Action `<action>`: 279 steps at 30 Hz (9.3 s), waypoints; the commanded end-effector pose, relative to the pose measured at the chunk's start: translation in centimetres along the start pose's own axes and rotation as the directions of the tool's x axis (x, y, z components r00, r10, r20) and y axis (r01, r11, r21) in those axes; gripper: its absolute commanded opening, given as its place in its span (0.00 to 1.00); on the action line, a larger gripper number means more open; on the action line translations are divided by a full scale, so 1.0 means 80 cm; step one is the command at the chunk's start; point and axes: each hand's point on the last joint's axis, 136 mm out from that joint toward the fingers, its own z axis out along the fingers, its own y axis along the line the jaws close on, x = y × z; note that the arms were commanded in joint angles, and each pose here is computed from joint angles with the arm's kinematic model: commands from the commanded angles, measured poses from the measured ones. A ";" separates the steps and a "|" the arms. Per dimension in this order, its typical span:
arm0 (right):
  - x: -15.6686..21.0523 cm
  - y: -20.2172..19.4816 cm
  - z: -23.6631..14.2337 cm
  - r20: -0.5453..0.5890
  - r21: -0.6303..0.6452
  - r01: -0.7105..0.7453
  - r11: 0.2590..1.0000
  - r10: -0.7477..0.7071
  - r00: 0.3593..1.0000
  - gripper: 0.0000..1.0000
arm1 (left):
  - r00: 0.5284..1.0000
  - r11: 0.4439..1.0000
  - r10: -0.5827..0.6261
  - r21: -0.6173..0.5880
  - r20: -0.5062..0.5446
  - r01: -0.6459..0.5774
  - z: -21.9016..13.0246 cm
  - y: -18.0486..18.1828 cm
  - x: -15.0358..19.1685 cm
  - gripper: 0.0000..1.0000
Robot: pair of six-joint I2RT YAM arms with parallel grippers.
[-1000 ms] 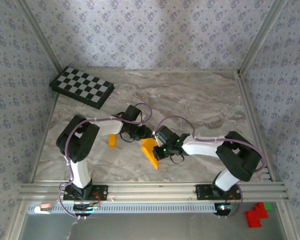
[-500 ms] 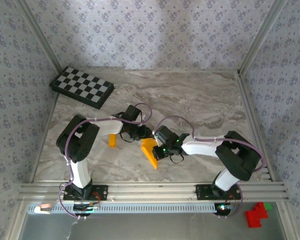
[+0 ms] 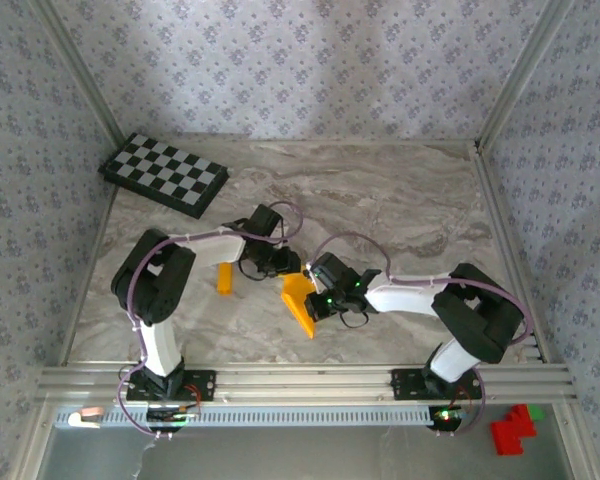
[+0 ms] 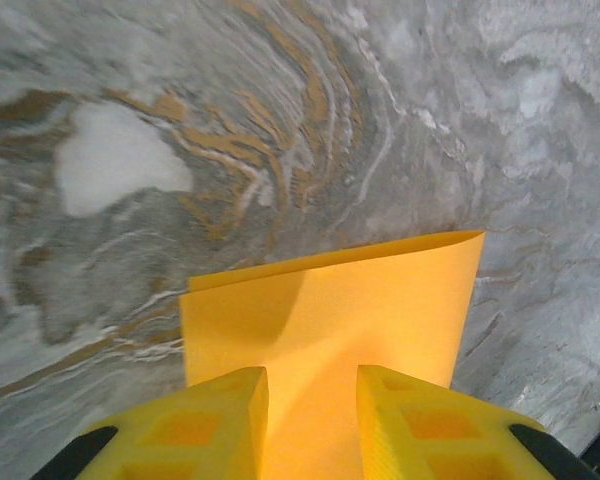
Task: Fold a paper plane with a square sheet of paper (pick it up from the middle)
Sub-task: Third fold the triangle at the center of the table.
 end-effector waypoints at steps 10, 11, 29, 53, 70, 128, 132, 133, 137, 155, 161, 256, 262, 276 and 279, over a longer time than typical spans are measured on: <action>0.042 -0.033 0.013 -0.087 0.094 -0.040 0.995 0.048 0.995 0.06 | 0.994 0.996 -0.048 0.085 0.098 0.040 -0.059 -0.015 0.033 0.14; 0.042 -0.032 0.013 -0.087 0.093 -0.040 0.995 0.048 0.995 0.06 | 0.995 0.994 -0.049 0.099 0.092 0.040 -0.059 -0.018 0.040 0.12; 0.043 -0.033 0.014 -0.091 0.094 -0.038 0.995 0.046 0.995 0.06 | 0.998 0.989 -0.048 0.141 -0.026 0.051 -0.011 -0.036 0.090 0.00; 0.052 -0.035 0.021 -0.115 0.102 -0.049 0.994 0.061 0.991 0.05 | 0.998 0.998 -0.035 0.040 -0.057 0.038 -0.001 0.002 0.107 0.00; 0.051 -0.034 0.022 -0.115 0.103 -0.055 0.993 0.067 0.991 0.05 | 0.995 0.998 -0.053 0.039 -0.087 0.056 0.014 0.005 0.130 0.02; 0.022 -0.053 0.029 -0.062 0.130 -0.147 0.981 0.156 0.986 0.05 | 0.992 0.990 -0.075 0.114 -0.101 0.086 0.010 -0.020 0.143 0.05; 0.023 -0.054 0.028 -0.063 0.134 -0.147 0.980 0.156 0.986 0.05 | 0.990 0.991 -0.079 0.097 -0.119 0.091 0.015 -0.013 0.152 0.05; 0.024 -0.054 0.029 -0.065 0.134 -0.146 0.980 0.156 0.986 0.05 | 0.990 0.991 -0.075 0.102 -0.116 0.087 0.012 -0.014 0.151 0.05; 0.025 -0.054 0.029 -0.064 0.136 -0.148 0.980 0.157 0.985 0.05 | 0.994 0.989 -0.062 0.129 -0.085 0.073 -0.004 -0.026 0.147 0.05; 0.027 -0.054 0.025 -0.065 0.147 -0.143 0.979 0.154 0.986 0.05 | 0.984 0.980 -0.107 0.150 -0.141 0.128 0.014 -0.024 0.168 0.06; 0.026 -0.053 0.025 -0.067 0.144 -0.137 0.980 0.148 0.987 0.05 | 0.986 0.982 -0.109 0.142 -0.125 0.126 0.010 -0.021 0.168 0.06; 0.029 -0.062 0.034 -0.097 0.129 -0.141 0.982 0.153 0.983 0.07 | 0.985 0.983 -0.164 0.069 -0.059 0.168 0.015 0.044 0.080 0.12; 0.009 -0.050 0.026 -0.075 0.107 -0.130 0.986 0.138 0.988 0.16 | 0.981 0.984 -0.176 0.027 -0.079 0.178 0.023 0.062 0.093 0.11; -0.034 -0.041 -0.048 0.045 0.119 -0.090 0.989 0.085 0.995 0.30 | 0.979 0.984 -0.179 -0.030 -0.096 0.177 0.029 0.081 0.106 0.10; -0.039 -0.005 -0.054 0.072 0.026 -0.042 0.999 0.040 0.997 0.31 | 0.980 0.984 -0.176 -0.032 -0.093 0.174 0.029 0.080 0.107 0.10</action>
